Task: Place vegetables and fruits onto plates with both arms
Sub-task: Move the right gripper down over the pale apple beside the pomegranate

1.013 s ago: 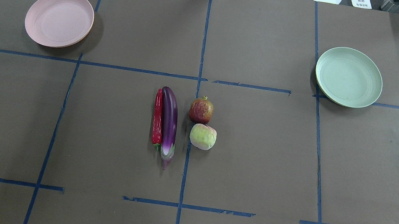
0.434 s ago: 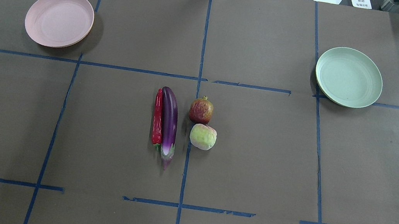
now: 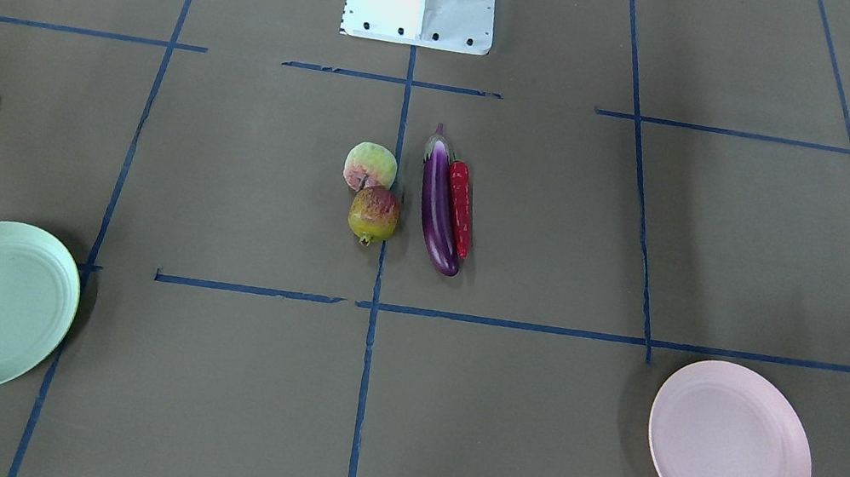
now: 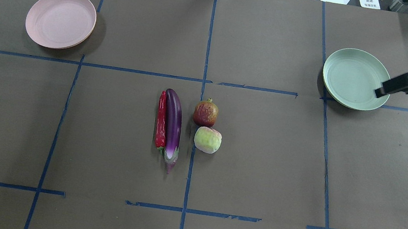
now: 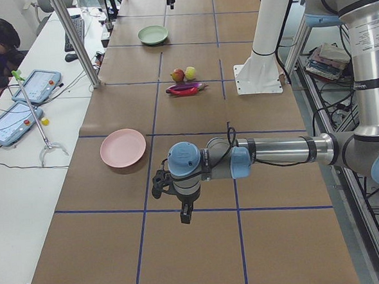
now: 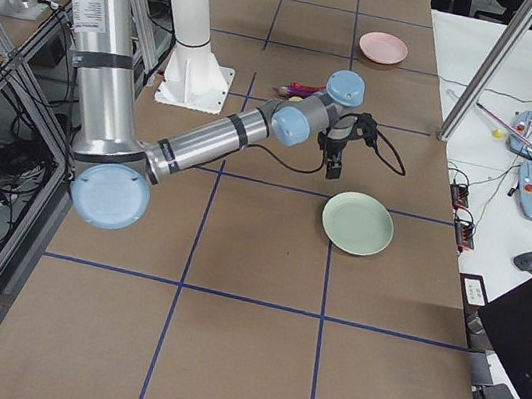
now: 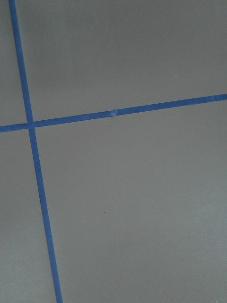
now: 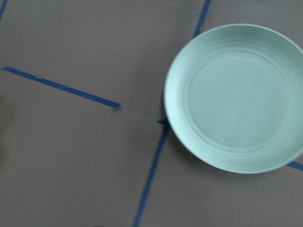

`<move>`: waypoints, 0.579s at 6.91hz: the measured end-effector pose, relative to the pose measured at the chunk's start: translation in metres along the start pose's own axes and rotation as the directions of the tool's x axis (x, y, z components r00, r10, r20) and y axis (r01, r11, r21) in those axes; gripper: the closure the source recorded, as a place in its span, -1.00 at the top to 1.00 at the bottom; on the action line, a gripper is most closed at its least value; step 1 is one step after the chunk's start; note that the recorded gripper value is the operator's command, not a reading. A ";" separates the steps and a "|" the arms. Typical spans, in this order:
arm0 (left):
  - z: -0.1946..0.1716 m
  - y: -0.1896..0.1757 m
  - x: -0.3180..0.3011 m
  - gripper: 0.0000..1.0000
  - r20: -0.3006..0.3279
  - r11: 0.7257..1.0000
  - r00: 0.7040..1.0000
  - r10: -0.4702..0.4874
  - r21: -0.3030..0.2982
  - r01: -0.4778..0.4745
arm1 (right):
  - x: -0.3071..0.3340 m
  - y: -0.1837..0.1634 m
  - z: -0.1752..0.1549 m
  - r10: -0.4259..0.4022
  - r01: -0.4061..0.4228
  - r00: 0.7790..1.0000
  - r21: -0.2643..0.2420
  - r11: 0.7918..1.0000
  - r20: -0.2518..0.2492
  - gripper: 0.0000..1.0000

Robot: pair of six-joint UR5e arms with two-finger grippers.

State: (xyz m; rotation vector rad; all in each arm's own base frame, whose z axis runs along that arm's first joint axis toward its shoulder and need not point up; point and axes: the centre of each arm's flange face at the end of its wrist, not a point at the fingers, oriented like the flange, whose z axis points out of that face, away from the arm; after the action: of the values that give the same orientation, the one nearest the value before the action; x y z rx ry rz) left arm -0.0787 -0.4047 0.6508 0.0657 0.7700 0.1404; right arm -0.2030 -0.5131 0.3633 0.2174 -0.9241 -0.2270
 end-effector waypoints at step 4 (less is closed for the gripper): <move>0.001 -0.001 0.001 1.00 -0.002 1.000 1.000 0.000 -0.001 0.000 | -0.288 0.019 0.122 0.265 -0.257 0.963 0.134 0.957 -0.043 1.00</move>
State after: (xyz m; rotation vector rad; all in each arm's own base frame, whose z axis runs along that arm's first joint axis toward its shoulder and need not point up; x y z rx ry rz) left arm -0.0777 -0.4052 0.6510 0.0650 0.7715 0.1412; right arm -0.4677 -0.4235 0.2205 0.2167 -0.8976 0.0833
